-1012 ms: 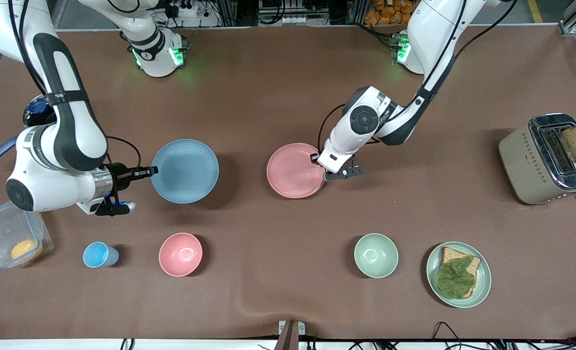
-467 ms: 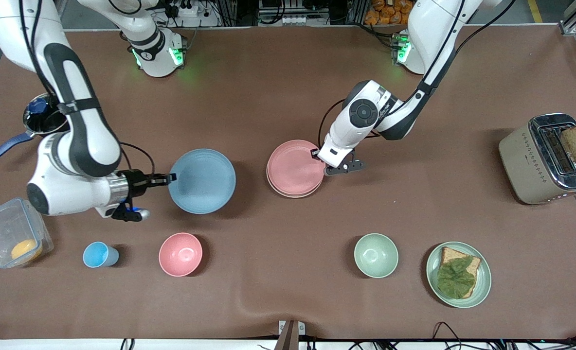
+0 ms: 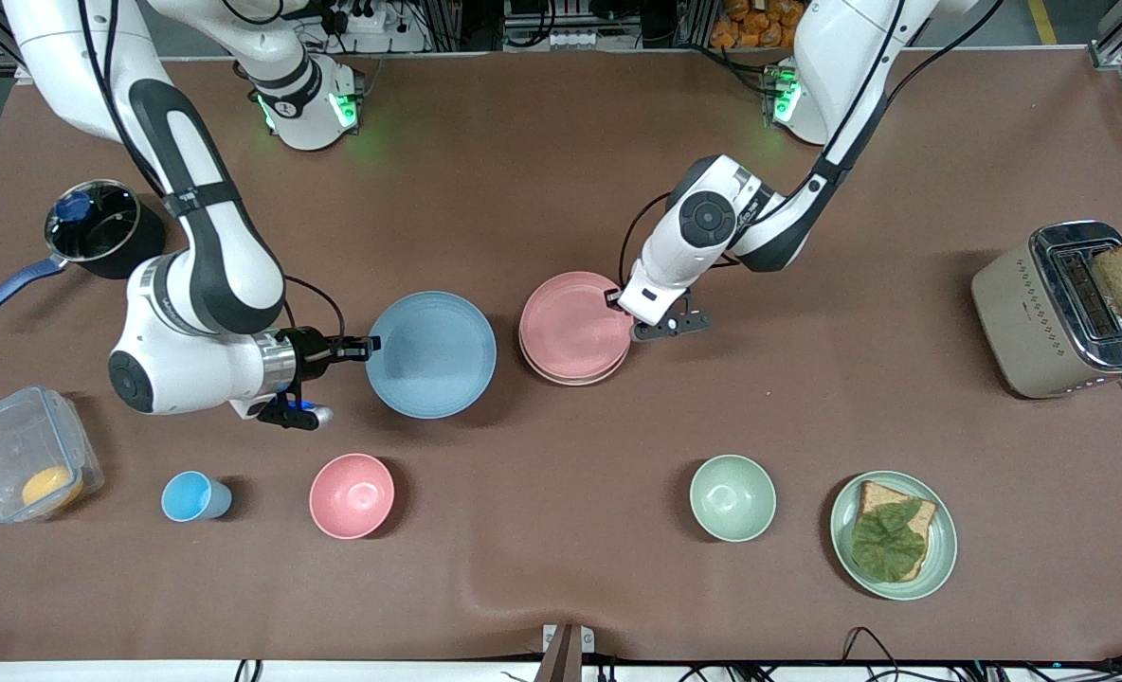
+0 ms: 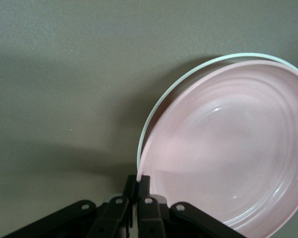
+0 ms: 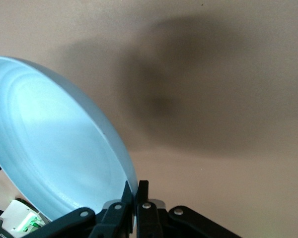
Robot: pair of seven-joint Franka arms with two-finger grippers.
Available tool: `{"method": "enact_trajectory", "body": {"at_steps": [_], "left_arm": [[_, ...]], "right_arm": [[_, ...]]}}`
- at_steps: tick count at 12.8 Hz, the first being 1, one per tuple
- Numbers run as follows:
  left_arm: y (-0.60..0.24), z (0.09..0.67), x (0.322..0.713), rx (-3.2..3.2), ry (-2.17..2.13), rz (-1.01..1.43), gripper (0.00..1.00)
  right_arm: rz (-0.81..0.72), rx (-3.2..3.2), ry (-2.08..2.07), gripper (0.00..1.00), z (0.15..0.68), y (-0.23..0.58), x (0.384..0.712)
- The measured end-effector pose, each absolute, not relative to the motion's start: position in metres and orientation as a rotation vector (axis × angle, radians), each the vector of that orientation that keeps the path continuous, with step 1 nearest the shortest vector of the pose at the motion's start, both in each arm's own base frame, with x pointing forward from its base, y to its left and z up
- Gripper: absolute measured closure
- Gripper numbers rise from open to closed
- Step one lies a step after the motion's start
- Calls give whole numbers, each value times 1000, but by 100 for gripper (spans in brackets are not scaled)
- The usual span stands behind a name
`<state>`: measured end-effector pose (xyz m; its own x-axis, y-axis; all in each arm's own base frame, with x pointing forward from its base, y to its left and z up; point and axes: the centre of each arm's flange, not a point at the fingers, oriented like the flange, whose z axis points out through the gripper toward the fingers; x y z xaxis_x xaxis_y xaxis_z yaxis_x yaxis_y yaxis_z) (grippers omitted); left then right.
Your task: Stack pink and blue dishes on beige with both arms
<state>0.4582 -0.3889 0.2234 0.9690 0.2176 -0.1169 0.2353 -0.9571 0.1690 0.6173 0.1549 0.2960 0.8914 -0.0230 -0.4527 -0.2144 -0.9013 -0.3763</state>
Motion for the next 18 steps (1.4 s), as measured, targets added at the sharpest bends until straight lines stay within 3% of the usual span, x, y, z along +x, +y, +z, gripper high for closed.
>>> {"method": "enact_trajectory", "body": {"at_steps": [1, 4, 9, 13, 18], "left_arm": [[-390, 225, 459, 2933, 343, -139, 88], [-396, 252, 468, 2929, 370, -126, 54], [-355, 443, 525, 3012, 429, -23, 1], [-281, 560, 526, 3108, 446, 288, 0], [-147, 595, 544, 3219, 377, 236, 0]], "right_arm": [[630, -2621, 177, 96, 295, 158, 616], [653, -2617, 188, 96, 287, 181, 611], [634, -2642, 230, 96, 268, 246, 590], [592, -2693, 291, 96, 263, 321, 560], [552, -2719, 347, 96, 258, 368, 538]]}}
